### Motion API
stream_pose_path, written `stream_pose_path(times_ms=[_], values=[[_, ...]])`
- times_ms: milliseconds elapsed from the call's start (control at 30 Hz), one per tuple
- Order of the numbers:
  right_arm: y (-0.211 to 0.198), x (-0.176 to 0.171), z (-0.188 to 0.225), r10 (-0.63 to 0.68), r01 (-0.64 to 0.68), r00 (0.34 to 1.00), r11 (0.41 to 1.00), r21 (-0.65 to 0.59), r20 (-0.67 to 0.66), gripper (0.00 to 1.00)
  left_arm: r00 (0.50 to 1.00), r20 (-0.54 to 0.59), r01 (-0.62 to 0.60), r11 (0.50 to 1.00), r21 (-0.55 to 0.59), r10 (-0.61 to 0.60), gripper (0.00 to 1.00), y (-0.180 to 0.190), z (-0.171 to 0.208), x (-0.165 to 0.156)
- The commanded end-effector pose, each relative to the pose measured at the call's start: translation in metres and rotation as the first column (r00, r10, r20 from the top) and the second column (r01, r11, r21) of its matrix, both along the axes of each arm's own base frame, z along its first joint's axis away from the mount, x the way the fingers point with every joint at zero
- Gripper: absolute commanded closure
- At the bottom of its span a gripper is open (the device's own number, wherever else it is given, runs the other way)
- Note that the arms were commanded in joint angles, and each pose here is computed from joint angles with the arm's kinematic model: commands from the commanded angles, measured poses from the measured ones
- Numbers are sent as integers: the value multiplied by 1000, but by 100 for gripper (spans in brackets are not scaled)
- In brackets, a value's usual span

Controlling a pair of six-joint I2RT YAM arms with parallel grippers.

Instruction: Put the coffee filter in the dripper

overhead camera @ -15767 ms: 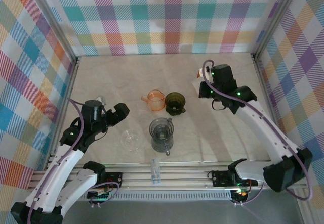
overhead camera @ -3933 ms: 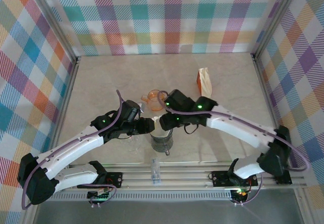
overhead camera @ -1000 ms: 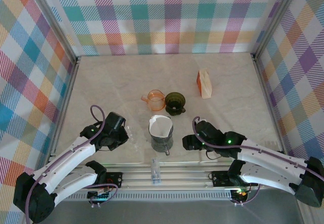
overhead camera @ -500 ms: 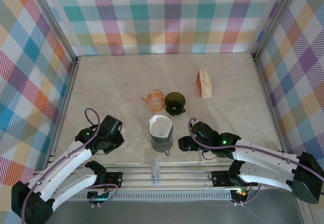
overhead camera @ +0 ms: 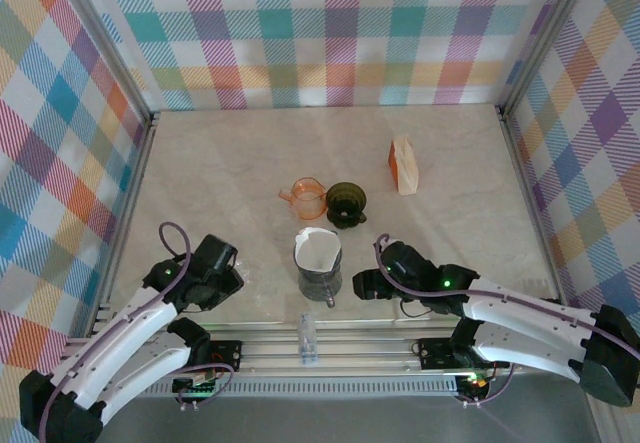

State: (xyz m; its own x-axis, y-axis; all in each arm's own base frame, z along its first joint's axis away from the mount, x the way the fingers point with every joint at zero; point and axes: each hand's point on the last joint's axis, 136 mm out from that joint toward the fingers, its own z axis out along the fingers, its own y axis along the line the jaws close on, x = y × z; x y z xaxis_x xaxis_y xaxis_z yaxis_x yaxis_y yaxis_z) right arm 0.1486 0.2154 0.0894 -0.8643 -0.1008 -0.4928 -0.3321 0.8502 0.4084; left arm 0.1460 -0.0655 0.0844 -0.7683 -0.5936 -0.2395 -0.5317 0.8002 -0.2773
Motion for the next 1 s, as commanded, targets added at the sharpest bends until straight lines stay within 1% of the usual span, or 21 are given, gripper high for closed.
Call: stream_pose_path(times_ms=[0, 67, 133, 233, 367, 433, 500, 533, 567, 633, 767, 867, 967], values=[[-6, 0, -1, -28, 28, 1000, 1000, 9, 5, 24, 997, 82, -13, 1000, 1, 12, 51, 7, 29, 6], [-6, 0, 1, -30, 29, 1000, 999, 16, 10, 24, 990, 139, 12, 999, -34, -8, 51, -1, 44, 16], [-6, 0, 1, -27, 27, 1000, 999, 18, 11, 24, 982, 183, 61, 995, -82, -45, 48, -17, 58, 33], [-5, 1, 5, -23, 23, 1000, 1000, 18, 12, 24, 969, 231, 129, 981, -142, -94, 46, -46, 73, 68], [-7, 0, 7, -20, 20, 1000, 1000, 7, 13, 24, 938, 306, 216, 965, -149, -163, 46, -74, 88, 129], [-8, 0, 10, -21, 21, 1000, 1000, 10, 16, 24, 931, 314, 240, 960, -145, -185, 47, -83, 88, 153], [-9, -1, 11, -25, 25, 1000, 1000, 16, 15, 24, 931, 310, 239, 965, -111, -195, 48, -86, 83, 173], [-9, -1, 12, -29, 28, 999, 999, 21, 17, 24, 935, 296, 233, 968, -97, -196, 52, -85, 79, 179], [-10, -1, 13, -32, 32, 999, 999, 26, 18, 24, 943, 272, 218, 973, -75, -190, 58, -81, 72, 184], [-11, -2, 13, -37, 37, 999, 999, 31, 16, 24, 960, 223, 188, 981, -53, -172, 63, -74, 58, 190], [-13, -3, 12, -43, 43, 999, 999, 32, 13, 24, 971, 172, 171, 985, -23, -164, 64, -68, 38, 193], [-14, -4, 12, -45, 44, 999, 999, 29, 13, 24, 978, 124, 172, 985, -1, -170, 67, -65, 23, 189], [-14, -3, 11, -43, 43, 999, 999, 27, 14, 23, 980, 102, 172, 985, 6, -171, 68, -63, 12, 186]])
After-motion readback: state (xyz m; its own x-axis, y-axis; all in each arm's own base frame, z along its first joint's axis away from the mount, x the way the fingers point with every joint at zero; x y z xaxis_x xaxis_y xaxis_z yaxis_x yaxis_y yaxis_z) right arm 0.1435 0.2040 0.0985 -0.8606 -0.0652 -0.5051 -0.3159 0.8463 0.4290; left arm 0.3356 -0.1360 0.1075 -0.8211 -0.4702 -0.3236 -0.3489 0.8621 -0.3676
